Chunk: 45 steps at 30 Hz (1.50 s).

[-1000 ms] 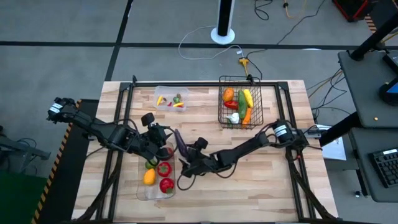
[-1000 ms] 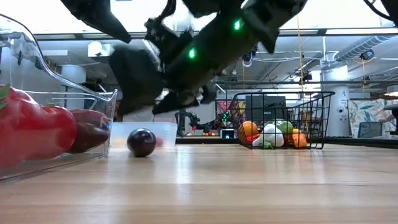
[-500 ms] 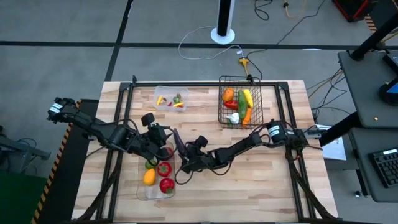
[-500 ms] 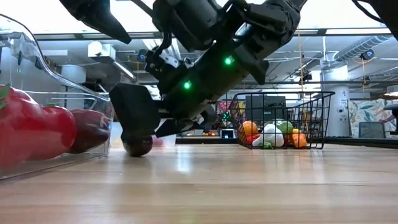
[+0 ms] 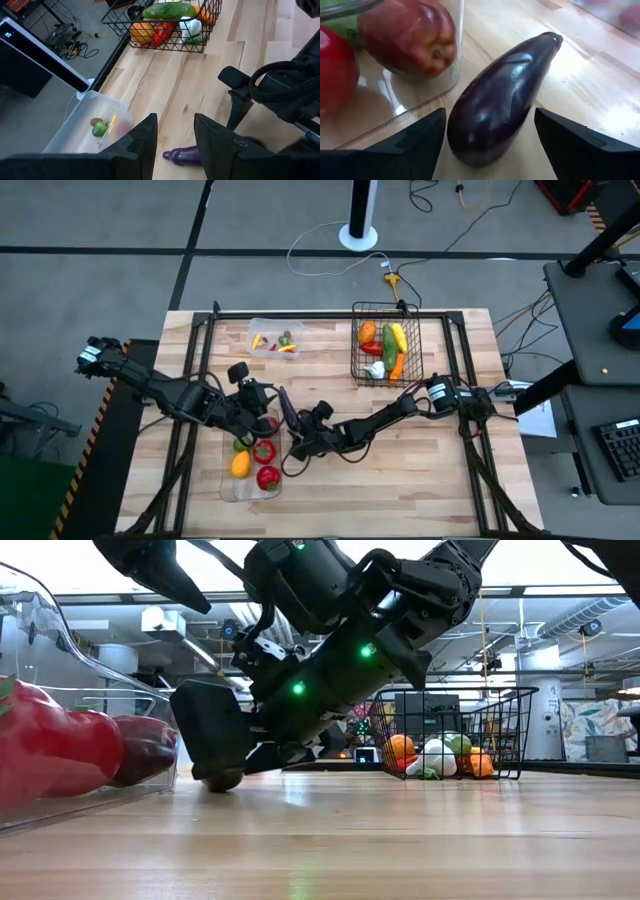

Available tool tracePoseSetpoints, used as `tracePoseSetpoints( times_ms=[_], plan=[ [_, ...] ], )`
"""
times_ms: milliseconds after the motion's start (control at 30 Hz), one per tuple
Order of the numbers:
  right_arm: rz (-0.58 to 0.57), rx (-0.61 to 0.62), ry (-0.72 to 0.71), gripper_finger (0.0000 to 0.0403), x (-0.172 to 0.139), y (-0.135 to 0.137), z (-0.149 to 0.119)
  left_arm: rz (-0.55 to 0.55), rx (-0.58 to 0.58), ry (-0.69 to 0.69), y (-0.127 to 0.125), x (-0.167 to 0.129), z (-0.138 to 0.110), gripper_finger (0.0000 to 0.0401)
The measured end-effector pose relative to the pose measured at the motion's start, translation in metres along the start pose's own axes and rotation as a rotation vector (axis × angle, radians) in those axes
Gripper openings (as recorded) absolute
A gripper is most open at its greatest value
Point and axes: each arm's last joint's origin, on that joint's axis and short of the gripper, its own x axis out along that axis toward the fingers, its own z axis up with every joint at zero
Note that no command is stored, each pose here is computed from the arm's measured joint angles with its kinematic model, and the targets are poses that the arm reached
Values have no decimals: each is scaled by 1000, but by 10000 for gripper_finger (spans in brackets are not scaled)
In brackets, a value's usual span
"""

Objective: Sort produce into baskets
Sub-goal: Put the eggplant into the wire basket

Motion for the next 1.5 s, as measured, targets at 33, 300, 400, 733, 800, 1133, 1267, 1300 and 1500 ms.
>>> tracePoseSetpoints(
  times_ms=[33,300,400,733,800,1133,1267,1300,1500],
  plan=[
    [0,5,0,294,0,0,0,0,0,0,0,0,0,113],
    [-1,10,-1,238,-2,0,2,0,0,0,0,0,0,113],
    [-1,7,-2,215,-5,-1,8,0,0,0,0,0,0,113],
    [-69,-69,68,189,-31,-10,30,-16,-14,-9,-2,-3,1,113],
    [-83,-82,74,190,-39,-12,37,-28,-23,-18,-4,-6,2,113],
    [-114,-166,150,191,-94,-30,77,-190,-105,-71,-16,-37,18,113],
    [-197,-210,174,191,-121,-54,99,-253,-136,-90,-24,-51,17,113],
    [-222,-214,174,191,-129,-62,107,-267,-142,-95,-26,-54,17,113],
    [-391,-140,220,191,-165,-128,144,-303,-163,-107,-31,-61,15,113]
  ],
)
